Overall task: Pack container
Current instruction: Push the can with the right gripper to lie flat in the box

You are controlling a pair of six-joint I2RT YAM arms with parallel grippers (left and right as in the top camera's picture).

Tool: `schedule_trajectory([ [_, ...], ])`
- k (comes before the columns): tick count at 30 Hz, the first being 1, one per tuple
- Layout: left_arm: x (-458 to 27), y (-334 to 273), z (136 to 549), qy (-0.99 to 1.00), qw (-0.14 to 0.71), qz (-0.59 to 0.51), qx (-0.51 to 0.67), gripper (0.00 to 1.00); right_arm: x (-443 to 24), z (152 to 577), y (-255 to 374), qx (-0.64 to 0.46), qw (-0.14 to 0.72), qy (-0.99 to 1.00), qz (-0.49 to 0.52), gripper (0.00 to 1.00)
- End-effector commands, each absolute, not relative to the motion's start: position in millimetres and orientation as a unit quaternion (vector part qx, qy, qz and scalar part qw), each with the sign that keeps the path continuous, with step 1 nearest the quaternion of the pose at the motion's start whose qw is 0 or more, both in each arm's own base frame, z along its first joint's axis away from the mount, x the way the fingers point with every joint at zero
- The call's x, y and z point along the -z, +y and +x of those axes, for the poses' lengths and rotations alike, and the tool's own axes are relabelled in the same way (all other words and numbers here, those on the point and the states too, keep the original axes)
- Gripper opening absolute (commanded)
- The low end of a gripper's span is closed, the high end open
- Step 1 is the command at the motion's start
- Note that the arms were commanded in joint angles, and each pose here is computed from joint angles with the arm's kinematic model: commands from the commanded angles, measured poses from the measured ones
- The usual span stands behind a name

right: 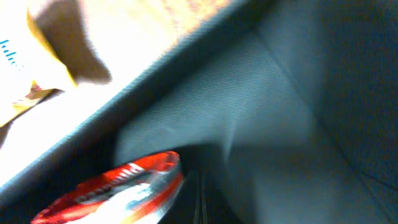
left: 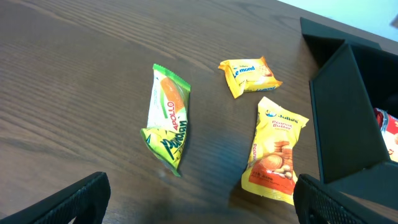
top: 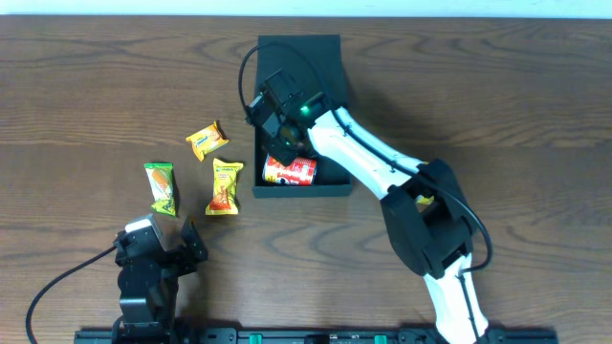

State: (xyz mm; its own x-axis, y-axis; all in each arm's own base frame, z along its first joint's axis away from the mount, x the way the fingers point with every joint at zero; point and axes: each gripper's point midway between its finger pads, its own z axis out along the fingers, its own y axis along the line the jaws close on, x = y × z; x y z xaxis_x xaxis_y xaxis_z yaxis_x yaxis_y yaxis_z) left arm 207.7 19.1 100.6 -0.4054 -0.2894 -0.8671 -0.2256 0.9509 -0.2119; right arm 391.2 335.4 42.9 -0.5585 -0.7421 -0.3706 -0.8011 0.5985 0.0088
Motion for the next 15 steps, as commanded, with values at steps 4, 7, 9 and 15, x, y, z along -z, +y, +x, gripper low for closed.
schedule_trajectory([
  [4,-96,18,208,0.841,0.521,-0.143,0.026,0.95,-26,366,355,-0.126,0.134,0.868,-0.462,0.01],
  [7,-96,18,208,0.841,0.521,-0.143,0.026,0.95,-26,366,355,-0.126,0.134,0.868,-0.462,0.01],
  [9,-96,18,208,0.841,0.521,-0.143,0.026,0.95,-26,363,354,-0.128,0.128,0.866,-0.465,0.01],
  [15,-96,18,208,0.841,0.521,-0.143,0.026,0.95,-26,358,351,-0.125,0.119,0.861,-0.478,0.01],
])
